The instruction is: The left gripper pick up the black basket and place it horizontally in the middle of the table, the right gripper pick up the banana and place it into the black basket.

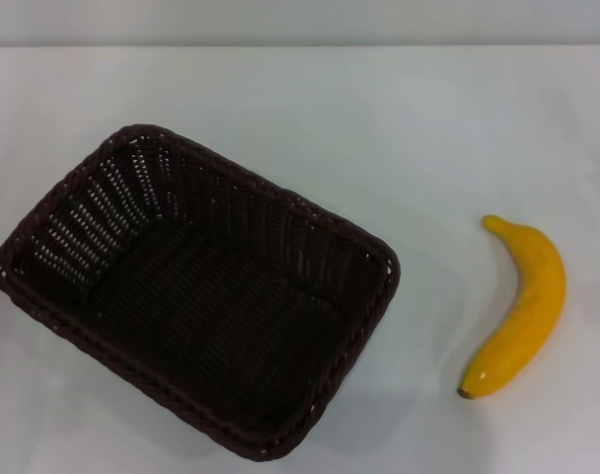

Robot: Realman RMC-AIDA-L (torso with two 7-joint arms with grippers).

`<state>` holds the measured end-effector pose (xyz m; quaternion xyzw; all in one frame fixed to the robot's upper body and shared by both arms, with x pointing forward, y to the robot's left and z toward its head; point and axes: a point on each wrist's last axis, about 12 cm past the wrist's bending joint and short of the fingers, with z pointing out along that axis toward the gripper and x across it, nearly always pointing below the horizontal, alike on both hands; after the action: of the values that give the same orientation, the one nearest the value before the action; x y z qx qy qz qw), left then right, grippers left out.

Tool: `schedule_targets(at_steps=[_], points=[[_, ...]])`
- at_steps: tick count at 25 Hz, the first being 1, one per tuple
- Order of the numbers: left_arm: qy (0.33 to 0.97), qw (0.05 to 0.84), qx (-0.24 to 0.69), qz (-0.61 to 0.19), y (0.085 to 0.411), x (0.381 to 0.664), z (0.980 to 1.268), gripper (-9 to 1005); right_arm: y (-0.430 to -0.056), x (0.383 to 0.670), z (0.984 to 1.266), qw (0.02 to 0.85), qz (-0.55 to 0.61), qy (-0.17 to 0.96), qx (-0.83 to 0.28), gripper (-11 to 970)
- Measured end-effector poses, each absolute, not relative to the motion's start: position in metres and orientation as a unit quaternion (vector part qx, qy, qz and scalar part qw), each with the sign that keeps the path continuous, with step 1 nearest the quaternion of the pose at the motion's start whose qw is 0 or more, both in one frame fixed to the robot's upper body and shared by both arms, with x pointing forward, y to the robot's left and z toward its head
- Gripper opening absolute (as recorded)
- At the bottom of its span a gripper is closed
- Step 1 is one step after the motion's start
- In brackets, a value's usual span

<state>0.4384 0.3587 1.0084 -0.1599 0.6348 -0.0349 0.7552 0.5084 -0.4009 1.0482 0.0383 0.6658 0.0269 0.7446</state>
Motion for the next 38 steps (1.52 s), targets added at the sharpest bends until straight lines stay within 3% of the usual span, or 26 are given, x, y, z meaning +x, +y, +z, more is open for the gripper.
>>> schedule_targets(at_steps=[6, 10, 15, 21, 25, 29, 38], points=[[0.605, 0.755, -0.202, -0.154, 0.402, 0.459, 1.036, 890, -0.399, 0.510, 1.048, 0.745, 0.030, 0.665, 0.039, 872], [0.668, 0.673, -0.159, -0.275, 0.432, 0.491, 1.070, 890, -0.396, 0.513, 1.049, 0.746, 0.035, 0.664, 0.038, 872], [0.756, 0.538, -0.073, -0.365, 0.437, 0.540, 1.122, 891, -0.391, 0.518, 1.050, 0.747, 0.043, 0.663, 0.036, 871], [0.866, 0.345, 0.065, -0.356, 0.407, 0.587, 1.184, 892, -0.388, 0.521, 1.051, 0.747, 0.048, 0.662, 0.030, 871], [0.908, 0.251, 0.139, -0.305, 0.383, 0.604, 1.204, 891, -0.387, 0.522, 1.051, 0.747, 0.049, 0.663, 0.030, 871], [0.936, 0.184, 0.171, -0.247, 0.363, 0.617, 1.205, 890, -0.385, 0.523, 1.051, 0.746, 0.052, 0.663, 0.031, 871], [0.939, 0.119, 0.237, -0.217, 0.306, 0.629, 1.182, 891, -0.387, 0.518, 1.047, 0.743, 0.050, 0.667, 0.040, 871]])
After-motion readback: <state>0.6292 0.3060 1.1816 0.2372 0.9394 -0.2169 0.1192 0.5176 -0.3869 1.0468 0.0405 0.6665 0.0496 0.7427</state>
